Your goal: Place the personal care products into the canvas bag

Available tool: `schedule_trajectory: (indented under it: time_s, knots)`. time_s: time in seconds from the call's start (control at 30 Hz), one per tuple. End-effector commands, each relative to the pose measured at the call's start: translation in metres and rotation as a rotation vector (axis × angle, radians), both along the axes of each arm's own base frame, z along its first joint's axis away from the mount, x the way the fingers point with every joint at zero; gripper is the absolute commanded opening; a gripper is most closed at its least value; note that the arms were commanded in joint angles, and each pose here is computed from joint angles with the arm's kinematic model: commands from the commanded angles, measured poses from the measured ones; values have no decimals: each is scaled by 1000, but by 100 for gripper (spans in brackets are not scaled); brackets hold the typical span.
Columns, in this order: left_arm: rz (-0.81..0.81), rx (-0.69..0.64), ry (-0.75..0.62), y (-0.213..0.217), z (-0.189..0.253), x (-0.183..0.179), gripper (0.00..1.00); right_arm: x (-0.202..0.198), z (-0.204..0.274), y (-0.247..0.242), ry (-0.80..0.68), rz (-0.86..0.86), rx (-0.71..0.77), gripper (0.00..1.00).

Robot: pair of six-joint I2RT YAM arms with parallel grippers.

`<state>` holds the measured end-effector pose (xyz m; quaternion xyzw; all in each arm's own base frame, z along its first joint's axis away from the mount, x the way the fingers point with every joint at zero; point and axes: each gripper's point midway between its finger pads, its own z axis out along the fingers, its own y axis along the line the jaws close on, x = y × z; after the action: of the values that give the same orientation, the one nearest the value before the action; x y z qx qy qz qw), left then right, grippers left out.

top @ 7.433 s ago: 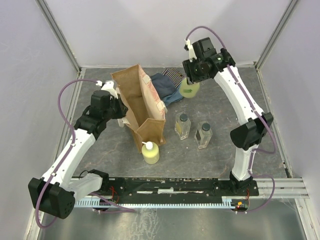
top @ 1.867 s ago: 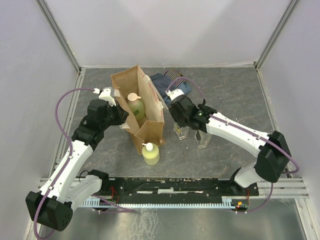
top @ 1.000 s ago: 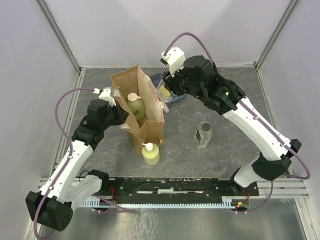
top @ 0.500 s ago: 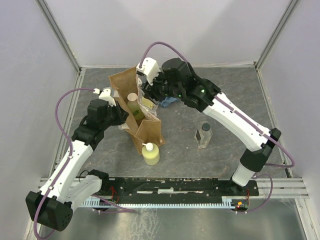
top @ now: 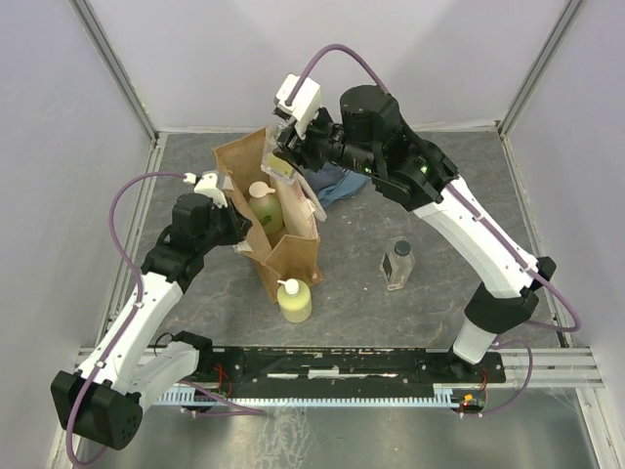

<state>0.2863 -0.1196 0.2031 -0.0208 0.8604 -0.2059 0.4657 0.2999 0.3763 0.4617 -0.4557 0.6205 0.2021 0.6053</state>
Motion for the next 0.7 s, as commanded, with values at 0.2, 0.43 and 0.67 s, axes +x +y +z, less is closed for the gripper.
schedule_trajectory:
  time_s: [0.2, 0.43, 0.67]
  knots:
    - [-30, -21, -29, -5, 11, -6, 21, -10, 20, 37, -60, 157, 143, 0]
    - [-41, -25, -42, -4, 21, -13, 22, 11, -52, 69, 44, 172, 26, 0]
    - [-48, -30, -48, -4, 23, -19, 22, 27, -108, 94, 108, 185, -55, 0]
